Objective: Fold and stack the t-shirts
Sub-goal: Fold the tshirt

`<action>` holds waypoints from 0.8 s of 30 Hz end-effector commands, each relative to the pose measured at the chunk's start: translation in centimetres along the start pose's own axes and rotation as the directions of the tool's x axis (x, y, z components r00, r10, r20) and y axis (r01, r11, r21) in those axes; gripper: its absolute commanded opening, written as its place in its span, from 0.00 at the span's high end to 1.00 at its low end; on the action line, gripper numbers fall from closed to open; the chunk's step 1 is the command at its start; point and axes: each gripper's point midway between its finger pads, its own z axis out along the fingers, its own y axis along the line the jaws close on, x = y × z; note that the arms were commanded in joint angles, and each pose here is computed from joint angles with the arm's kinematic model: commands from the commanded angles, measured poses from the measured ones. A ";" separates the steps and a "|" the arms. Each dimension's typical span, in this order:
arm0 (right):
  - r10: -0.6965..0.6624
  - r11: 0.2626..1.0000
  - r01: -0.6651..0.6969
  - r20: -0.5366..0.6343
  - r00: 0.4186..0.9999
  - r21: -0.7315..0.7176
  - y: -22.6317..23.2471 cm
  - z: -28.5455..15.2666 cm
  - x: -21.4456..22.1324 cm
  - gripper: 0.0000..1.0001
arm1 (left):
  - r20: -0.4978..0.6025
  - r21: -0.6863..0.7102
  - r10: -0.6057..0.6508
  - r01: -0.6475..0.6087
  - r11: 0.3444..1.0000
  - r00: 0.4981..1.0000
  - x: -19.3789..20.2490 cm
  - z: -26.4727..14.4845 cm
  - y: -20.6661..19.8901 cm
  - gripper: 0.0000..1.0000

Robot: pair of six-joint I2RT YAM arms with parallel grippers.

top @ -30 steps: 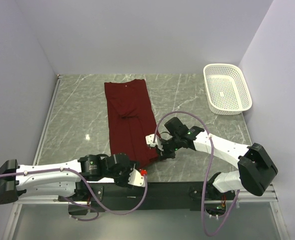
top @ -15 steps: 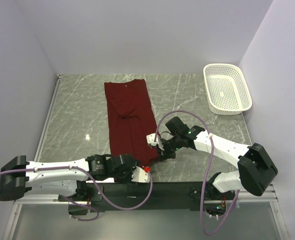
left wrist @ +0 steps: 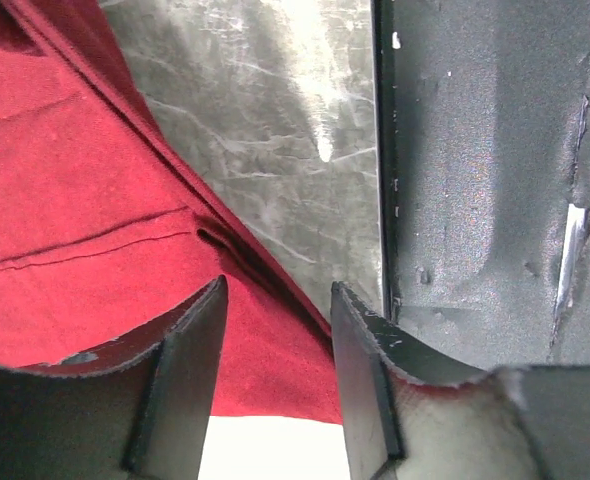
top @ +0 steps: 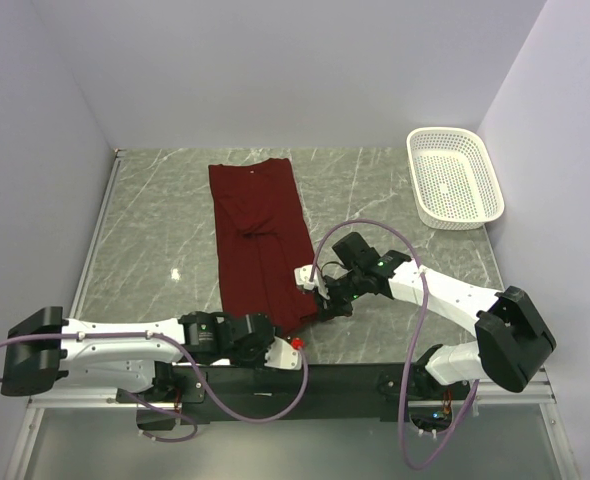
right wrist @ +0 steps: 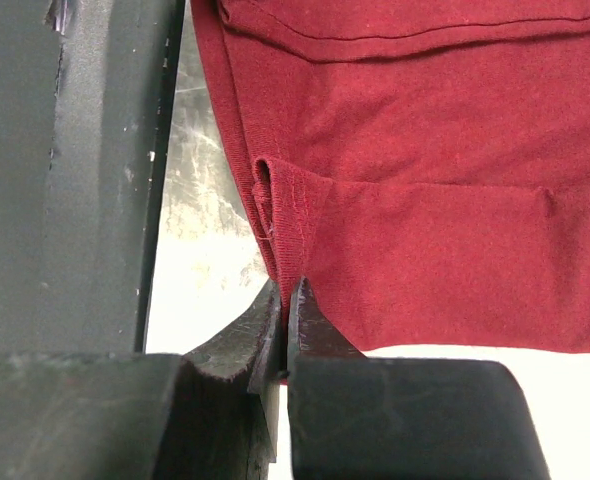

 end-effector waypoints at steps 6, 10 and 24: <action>-0.029 1.000 0.029 0.061 0.998 0.002 -0.2 -0.9 -2.3 1.00 | -0.025 -0.030 0.007 -0.008 1.000 1.000 0.2 0.8 0.2 0.70; -0.033 0.999 0.034 0.064 0.997 -0.001 0.0 -1.0 -2.3 1.00 | -0.040 -0.079 0.010 -0.013 0.997 0.999 0.3 0.5 1.1 0.99; -0.004 0.998 0.002 0.029 1.000 0.066 -2.4 -2.5 -3.5 1.00 | 0.090 -0.195 0.018 0.000 0.981 0.996 -1.6 -2.8 5.5 1.00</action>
